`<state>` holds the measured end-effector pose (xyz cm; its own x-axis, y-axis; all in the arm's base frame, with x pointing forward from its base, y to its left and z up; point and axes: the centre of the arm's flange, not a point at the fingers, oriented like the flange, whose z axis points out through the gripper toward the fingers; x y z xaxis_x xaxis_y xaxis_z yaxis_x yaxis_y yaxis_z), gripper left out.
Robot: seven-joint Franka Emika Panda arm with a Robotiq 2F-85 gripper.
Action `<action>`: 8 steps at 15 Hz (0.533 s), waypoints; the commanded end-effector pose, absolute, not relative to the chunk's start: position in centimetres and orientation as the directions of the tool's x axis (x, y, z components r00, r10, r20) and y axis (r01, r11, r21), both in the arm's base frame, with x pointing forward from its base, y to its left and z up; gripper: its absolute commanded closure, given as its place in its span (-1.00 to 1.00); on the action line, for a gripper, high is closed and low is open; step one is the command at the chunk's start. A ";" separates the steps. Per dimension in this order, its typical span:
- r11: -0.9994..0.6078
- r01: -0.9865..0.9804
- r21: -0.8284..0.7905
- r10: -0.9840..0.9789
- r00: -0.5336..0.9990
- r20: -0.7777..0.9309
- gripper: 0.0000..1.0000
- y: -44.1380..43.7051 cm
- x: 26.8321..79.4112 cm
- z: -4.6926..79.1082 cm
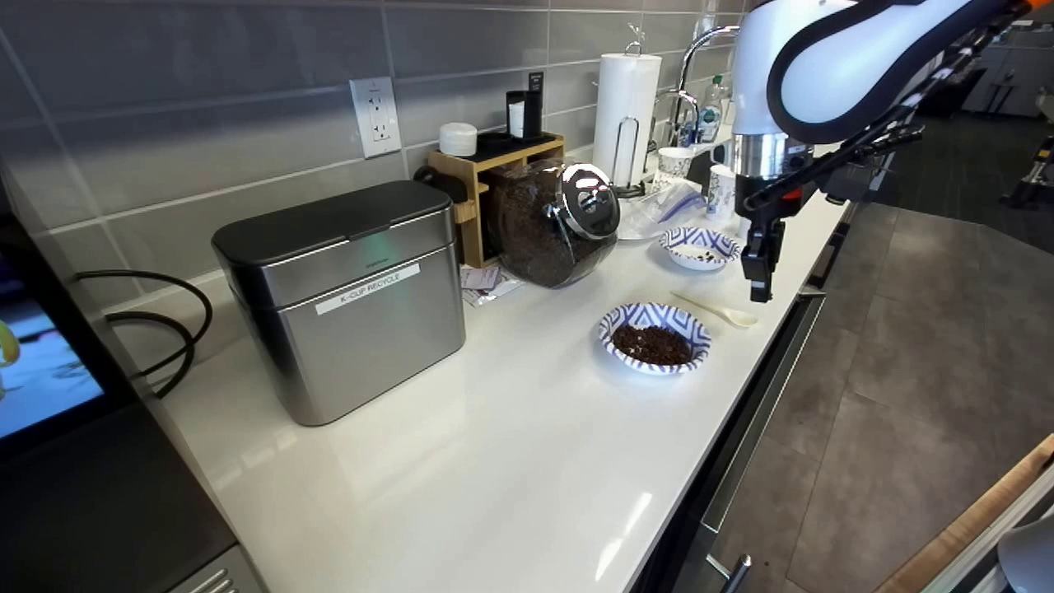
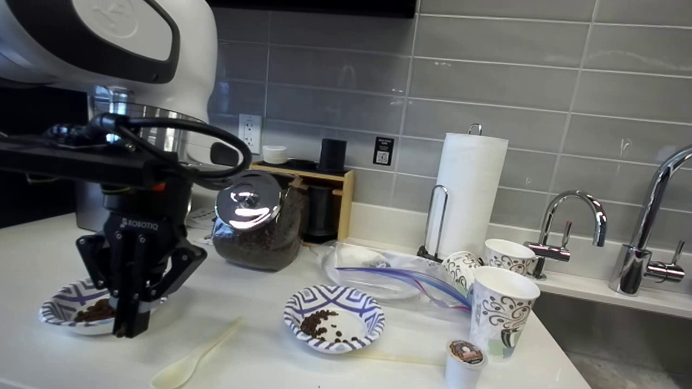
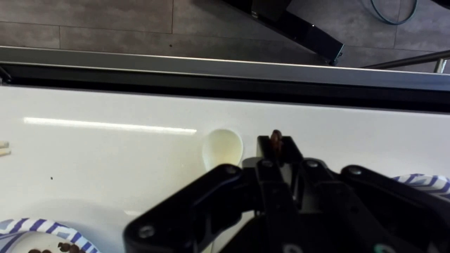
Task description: Place some contents from the bowl on the left onto the white spoon the use the spoon to place the contents into the bowl on the right.
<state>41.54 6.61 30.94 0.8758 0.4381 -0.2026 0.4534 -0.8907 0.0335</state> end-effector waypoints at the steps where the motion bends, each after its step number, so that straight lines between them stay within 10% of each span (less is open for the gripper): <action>1: -0.913 0.403 0.066 0.381 0.899 -0.216 0.95 5.0 40.5 30.1; 8: -0.928 0.360 0.094 0.344 0.927 -0.150 0.95 3.3 41.0 28.9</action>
<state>41.40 3.69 29.94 0.9188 0.3538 -0.1752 0.3696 -0.9268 0.0669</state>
